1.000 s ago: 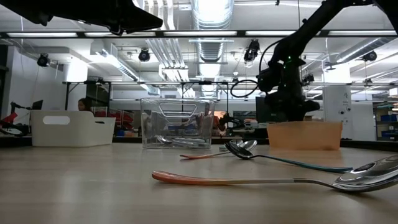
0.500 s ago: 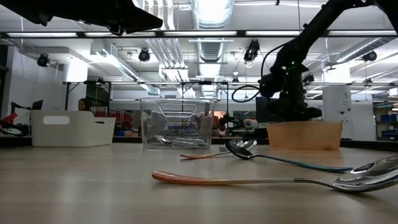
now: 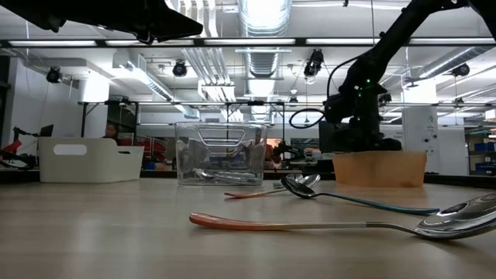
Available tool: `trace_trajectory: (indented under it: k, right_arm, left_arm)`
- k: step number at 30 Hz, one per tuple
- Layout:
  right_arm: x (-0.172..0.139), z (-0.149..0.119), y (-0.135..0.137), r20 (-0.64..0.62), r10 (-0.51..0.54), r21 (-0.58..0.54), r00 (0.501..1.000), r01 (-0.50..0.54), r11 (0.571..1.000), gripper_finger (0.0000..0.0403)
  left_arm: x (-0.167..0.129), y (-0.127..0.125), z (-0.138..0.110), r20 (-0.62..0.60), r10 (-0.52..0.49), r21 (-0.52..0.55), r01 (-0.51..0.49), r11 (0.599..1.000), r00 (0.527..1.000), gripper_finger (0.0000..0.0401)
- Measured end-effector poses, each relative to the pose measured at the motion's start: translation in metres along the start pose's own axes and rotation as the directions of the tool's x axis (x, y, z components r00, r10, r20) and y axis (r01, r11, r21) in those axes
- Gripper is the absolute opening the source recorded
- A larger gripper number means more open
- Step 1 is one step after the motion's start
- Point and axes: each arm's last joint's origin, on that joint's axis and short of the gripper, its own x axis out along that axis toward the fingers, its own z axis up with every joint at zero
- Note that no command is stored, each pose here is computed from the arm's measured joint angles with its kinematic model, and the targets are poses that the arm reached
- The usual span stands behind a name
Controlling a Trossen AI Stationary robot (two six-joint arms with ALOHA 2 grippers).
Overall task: Sort silverware by color (type)
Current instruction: Put the blue spoon into the orange bin, then put the orange spoon into the white bin
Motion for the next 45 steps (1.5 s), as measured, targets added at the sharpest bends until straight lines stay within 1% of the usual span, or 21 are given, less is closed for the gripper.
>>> trace_trajectory:
  k: [9, 11, 21, 25, 28, 32, 37, 41, 45]
  right_arm:
    - [-0.002, 0.002, 0.001, 0.009, 0.001, -0.001, 1.000, -0.001, 1.000, 0.0016]
    - [-0.002, 0.002, 0.001, 0.009, 0.001, -0.002, 1.000, -0.001, 1.000, 0.0026]
    - [-0.004, 0.002, 0.001, 0.013, -0.001, -0.002, 1.000, 0.001, 1.000, 0.0106]
    - [-0.018, 0.004, 0.003, 0.042, 0.004, -0.005, 0.999, -0.004, 1.000, 0.0123]
    - [-0.032, 0.002, 0.005, 0.058, 0.007, -0.007, 0.998, -0.006, 1.000, 0.0127]
    - [-0.055, -0.005, 0.008, 0.122, 0.020, -0.012, 0.992, -0.019, 1.000, 0.0125]
    - [-0.086, -0.023, 0.017, 0.235, 0.048, -0.058, 0.971, -0.035, 0.998, 0.0120]
    - [-0.109, -0.044, 0.030, 0.348, 0.093, -0.123, 0.933, -0.053, 0.991, 0.0118]
    - [-0.125, -0.067, 0.047, 0.456, 0.168, -0.186, 0.874, -0.091, 0.978, 0.0121]
  left_arm:
    - [0.000, 0.000, 0.000, 0.000, 0.000, 0.000, 0.000, 1.000, 1.000, 0.0075]
    - [0.000, 0.000, 0.000, 0.000, 0.000, 0.000, 0.000, 1.000, 1.000, 0.0075]
    - [0.000, 0.000, 0.000, 0.000, 0.000, 0.000, 0.000, 1.000, 1.000, 0.0075]
    - [0.000, 0.000, 0.000, 0.000, 0.000, -0.012, 0.000, 1.000, 1.000, 0.0075]
    - [0.000, 0.000, 0.000, 0.000, 0.000, -0.050, 0.000, 0.999, 1.000, 0.0075]
    - [0.000, -0.001, 0.000, -0.003, -0.003, -0.122, 0.003, 0.993, 1.000, 0.0075]
    - [0.000, -0.002, -0.003, -0.021, -0.012, -0.246, 0.007, 0.969, 1.000, 0.0075]
    - [0.001, -0.006, -0.004, -0.028, -0.030, -0.310, 0.020, 0.951, 0.999, 0.0075]
    - [0.002, -0.012, -0.006, -0.040, -0.053, -0.363, 0.035, 0.931, 0.998, 0.0075]
